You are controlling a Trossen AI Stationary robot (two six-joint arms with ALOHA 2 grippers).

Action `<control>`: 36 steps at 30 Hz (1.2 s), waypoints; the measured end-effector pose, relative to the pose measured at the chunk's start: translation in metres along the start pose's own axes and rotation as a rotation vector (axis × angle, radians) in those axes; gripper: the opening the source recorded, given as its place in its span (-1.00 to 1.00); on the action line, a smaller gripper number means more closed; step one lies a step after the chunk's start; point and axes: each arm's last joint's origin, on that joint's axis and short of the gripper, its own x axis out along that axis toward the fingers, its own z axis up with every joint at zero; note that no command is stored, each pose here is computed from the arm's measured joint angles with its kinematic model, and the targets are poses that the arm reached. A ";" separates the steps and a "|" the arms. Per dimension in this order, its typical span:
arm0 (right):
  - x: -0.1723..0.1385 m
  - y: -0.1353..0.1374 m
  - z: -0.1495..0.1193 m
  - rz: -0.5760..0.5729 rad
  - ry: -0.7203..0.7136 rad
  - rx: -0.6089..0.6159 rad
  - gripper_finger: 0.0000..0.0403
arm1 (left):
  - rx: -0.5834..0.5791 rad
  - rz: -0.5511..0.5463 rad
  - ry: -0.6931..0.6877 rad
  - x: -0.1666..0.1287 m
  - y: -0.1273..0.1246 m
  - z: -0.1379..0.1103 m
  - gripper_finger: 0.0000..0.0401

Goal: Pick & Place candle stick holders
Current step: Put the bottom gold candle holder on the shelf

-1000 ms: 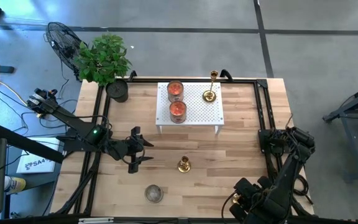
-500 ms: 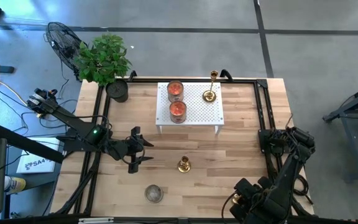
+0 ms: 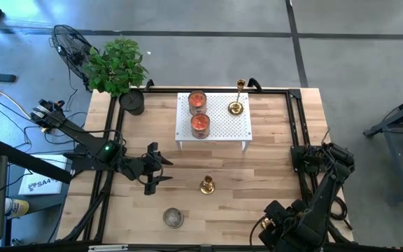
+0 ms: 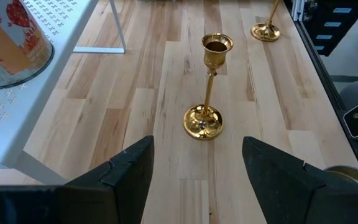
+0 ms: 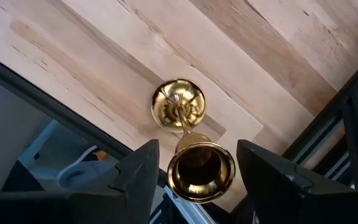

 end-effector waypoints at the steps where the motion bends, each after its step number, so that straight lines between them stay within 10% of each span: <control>1: 0.000 0.000 0.000 0.000 0.000 0.001 0.05 | 0.000 0.000 0.000 0.000 0.000 0.000 0.19; 36: 0.000 -0.003 0.001 -0.031 -0.016 -0.011 -0.32 | 0.000 -0.025 0.009 0.000 -0.001 0.000 0.19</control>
